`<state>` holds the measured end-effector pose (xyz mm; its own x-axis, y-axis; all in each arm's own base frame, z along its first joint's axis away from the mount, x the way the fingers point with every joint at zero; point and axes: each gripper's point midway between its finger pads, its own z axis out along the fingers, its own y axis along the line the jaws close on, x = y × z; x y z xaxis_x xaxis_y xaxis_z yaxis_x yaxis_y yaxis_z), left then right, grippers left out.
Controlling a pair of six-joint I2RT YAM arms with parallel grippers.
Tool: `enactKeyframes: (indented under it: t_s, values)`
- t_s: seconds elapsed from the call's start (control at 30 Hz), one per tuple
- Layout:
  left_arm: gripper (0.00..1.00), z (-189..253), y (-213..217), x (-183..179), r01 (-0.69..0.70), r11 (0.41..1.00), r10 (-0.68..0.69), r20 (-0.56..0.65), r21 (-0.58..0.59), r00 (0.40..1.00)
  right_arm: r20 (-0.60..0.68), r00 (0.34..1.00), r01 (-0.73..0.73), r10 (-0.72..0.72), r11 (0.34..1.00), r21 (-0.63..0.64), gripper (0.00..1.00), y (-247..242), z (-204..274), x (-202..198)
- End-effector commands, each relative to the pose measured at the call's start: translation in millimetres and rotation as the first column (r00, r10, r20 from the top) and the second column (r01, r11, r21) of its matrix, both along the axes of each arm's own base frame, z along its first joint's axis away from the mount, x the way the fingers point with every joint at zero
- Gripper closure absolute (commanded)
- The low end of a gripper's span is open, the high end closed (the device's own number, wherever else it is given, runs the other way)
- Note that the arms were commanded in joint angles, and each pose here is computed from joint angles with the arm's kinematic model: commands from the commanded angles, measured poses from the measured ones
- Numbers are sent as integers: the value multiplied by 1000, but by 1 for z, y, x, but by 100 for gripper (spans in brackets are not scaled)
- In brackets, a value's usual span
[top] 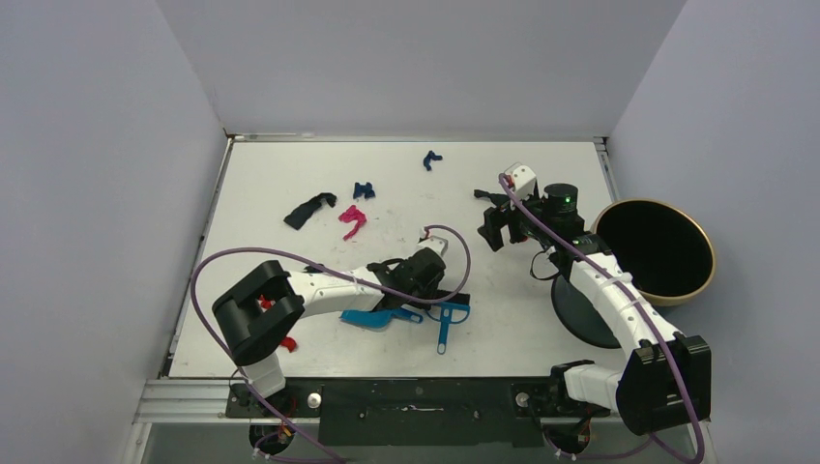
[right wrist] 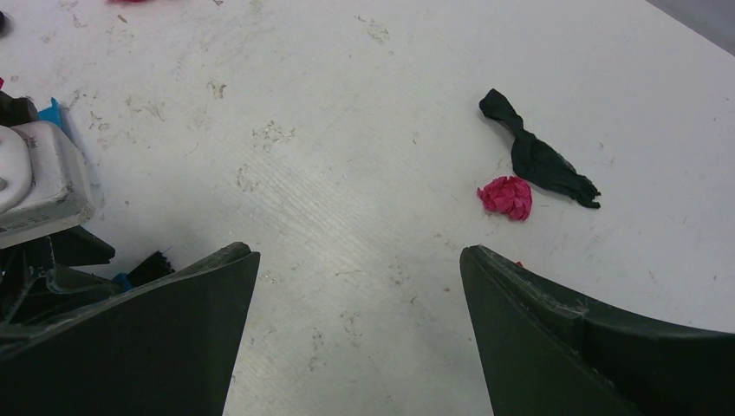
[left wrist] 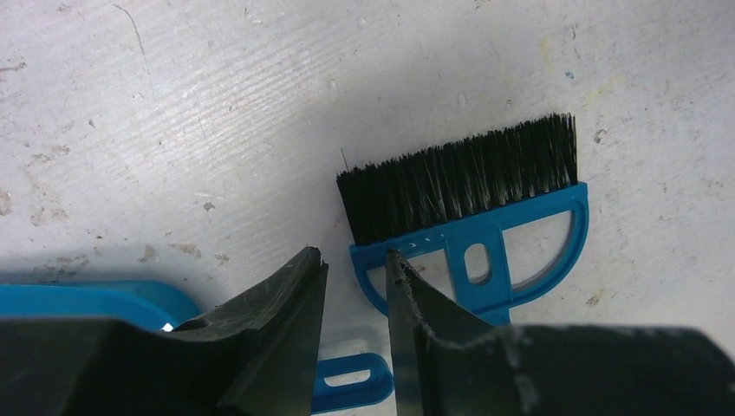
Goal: Sweep away the paper scraps from the table
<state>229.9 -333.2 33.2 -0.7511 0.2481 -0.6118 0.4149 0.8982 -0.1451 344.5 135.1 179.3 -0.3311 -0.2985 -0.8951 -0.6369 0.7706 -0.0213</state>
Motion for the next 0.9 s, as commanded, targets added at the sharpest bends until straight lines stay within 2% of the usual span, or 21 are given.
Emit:
enactKeyframes:
  t_s: [0.0,0.43,0.6,0.7,0.87]
  values:
    - [71,17,-13,2,0,999,0,0,-49,1000,43,999,-31,30,999,9,10,4,6,4]
    - [77,-1,-17,-10,44,999,-44,-67,-4,997,33,999,-38,38,999,1,10,4,2,4]
    - [90,-9,-18,-12,59,998,-56,-77,34,995,33,999,-36,36,999,-1,10,4,2,4]
    - [100,-10,-19,-7,51,998,-49,-61,38,997,34,999,-32,32,999,-2,10,2,2,4]
    - [100,10,-31,4,68,997,-67,31,-21,997,26,1000,-13,13,1000,4,10,-2,0,6]
